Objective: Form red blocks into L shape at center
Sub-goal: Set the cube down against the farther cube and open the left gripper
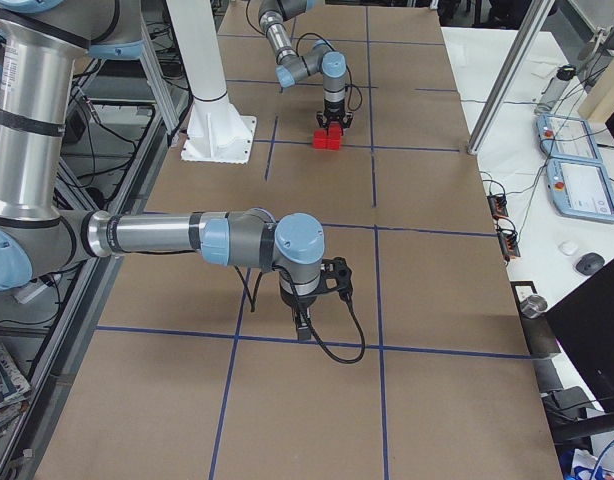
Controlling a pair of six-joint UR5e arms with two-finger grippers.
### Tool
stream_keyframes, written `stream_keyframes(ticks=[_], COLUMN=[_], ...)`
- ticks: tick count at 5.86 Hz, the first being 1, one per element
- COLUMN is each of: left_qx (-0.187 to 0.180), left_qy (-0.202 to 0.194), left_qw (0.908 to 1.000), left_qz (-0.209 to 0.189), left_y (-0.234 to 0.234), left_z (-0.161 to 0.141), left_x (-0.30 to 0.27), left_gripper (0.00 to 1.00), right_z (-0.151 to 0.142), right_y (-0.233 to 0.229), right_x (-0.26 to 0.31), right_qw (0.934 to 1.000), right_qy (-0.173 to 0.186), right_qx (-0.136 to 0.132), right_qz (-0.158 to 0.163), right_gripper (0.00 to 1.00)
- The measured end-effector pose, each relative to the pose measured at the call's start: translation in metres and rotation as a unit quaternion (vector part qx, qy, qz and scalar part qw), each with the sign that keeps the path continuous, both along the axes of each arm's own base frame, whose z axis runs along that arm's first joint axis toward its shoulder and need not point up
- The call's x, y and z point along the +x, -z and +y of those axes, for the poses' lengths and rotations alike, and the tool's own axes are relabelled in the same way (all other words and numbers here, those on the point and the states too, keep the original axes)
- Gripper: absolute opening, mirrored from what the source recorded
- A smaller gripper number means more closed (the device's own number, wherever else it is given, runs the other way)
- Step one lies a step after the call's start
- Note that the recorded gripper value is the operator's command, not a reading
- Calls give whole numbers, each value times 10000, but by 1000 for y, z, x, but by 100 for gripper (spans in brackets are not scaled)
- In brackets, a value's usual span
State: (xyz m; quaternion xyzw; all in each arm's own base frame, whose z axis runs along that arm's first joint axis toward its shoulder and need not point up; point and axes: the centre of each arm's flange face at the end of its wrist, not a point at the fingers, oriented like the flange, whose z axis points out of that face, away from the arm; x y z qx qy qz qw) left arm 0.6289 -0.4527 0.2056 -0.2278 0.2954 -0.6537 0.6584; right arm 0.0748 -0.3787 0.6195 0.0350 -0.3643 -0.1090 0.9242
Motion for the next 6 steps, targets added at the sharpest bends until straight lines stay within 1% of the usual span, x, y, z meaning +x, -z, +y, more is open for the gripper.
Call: stream_keyframes(ticks=[2,4,6], left_qx=[17,24,33], left_qy=[-21,-34,-56], left_qw=[10000,10000,10000], left_qz=[20,19,15], left_y=[2,2,1], left_z=[1,1,1], left_x=[0,0,0], left_gripper=[29,41,49], right_z=[0,0,0], right_y=[1,1,1], right_x=[0,0,0], right_qw=[10000,10000,10000], right_qy=[3,-1,-2], right_qx=[11,14,14], right_qz=[0,0,0], right_gripper=[100,100,100])
